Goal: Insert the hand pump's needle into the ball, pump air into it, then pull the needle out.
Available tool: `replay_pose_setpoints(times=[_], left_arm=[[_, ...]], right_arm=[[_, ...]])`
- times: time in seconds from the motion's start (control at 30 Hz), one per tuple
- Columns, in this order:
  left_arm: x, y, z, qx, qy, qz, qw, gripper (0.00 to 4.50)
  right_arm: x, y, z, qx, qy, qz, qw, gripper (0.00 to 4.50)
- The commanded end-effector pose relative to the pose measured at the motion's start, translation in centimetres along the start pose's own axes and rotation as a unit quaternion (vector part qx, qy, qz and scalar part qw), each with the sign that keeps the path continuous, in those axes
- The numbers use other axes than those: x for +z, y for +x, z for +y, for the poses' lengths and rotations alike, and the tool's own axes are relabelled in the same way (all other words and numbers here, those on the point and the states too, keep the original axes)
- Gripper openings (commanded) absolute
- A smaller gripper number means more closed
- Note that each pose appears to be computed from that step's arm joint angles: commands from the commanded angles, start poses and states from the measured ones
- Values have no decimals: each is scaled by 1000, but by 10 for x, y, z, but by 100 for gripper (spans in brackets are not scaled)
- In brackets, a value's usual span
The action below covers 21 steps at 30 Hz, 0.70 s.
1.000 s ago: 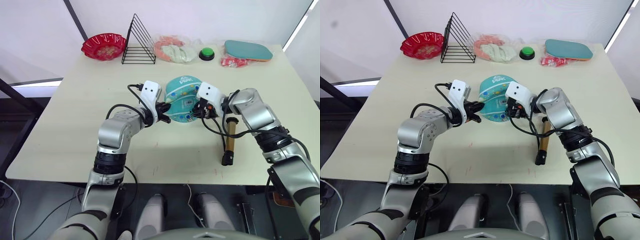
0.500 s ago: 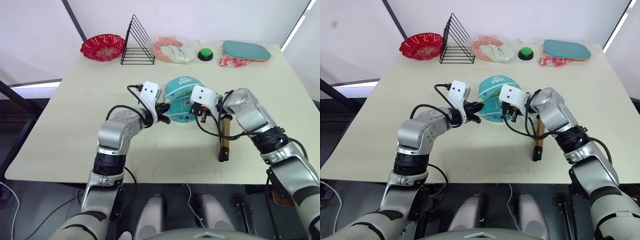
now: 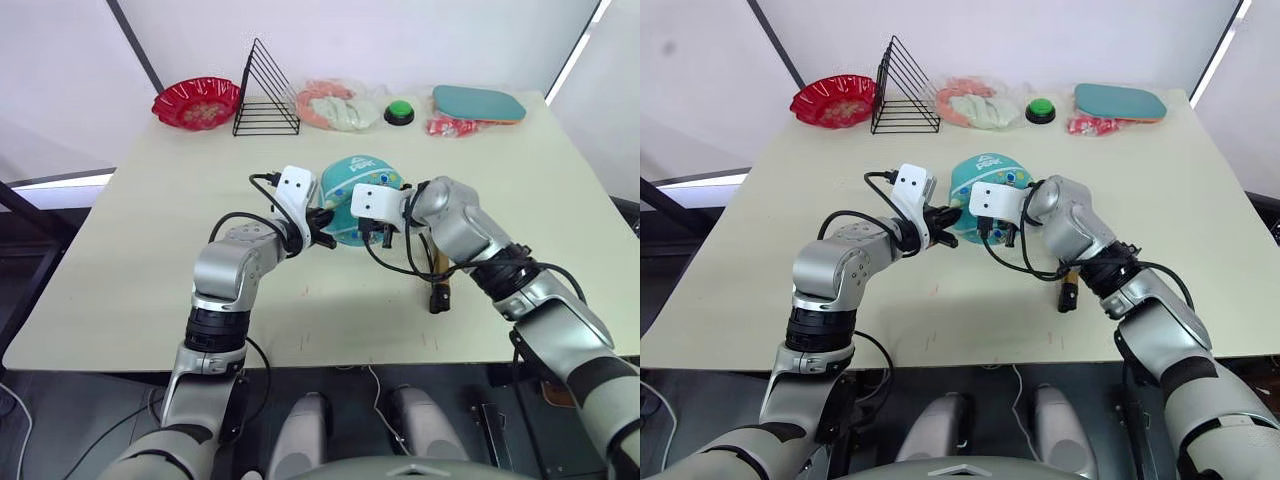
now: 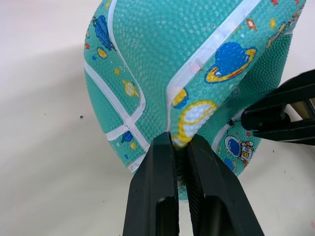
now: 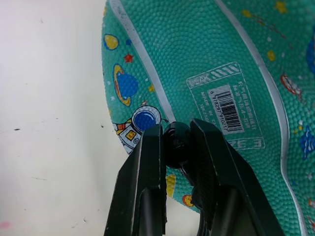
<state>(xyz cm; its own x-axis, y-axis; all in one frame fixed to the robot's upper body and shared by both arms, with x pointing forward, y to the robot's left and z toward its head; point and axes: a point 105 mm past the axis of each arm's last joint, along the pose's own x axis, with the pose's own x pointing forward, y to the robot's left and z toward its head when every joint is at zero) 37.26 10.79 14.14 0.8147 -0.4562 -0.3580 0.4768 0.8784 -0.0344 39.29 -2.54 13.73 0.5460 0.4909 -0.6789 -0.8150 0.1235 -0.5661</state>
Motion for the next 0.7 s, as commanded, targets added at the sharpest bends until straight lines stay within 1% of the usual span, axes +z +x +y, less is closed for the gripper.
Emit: replay_pose_setpoints(times=[0.03,0.2,0.47,0.7], left_arm=[[-7,0,-9,-21,-6,12,1000,0],[-8,0,-8,-19,-9,13,1000,0],[-12,-1,-6,-18,-11,16,1000,0],[-11,-3,-4,-16,-12,15,1000,0]], right_arm=[[-18,16,10,13,7,35,999,27],[-24,26,11,18,14,46,999,27],[-43,47,21,33,41,76,996,27],[-53,66,38,50,62,94,992,27]])
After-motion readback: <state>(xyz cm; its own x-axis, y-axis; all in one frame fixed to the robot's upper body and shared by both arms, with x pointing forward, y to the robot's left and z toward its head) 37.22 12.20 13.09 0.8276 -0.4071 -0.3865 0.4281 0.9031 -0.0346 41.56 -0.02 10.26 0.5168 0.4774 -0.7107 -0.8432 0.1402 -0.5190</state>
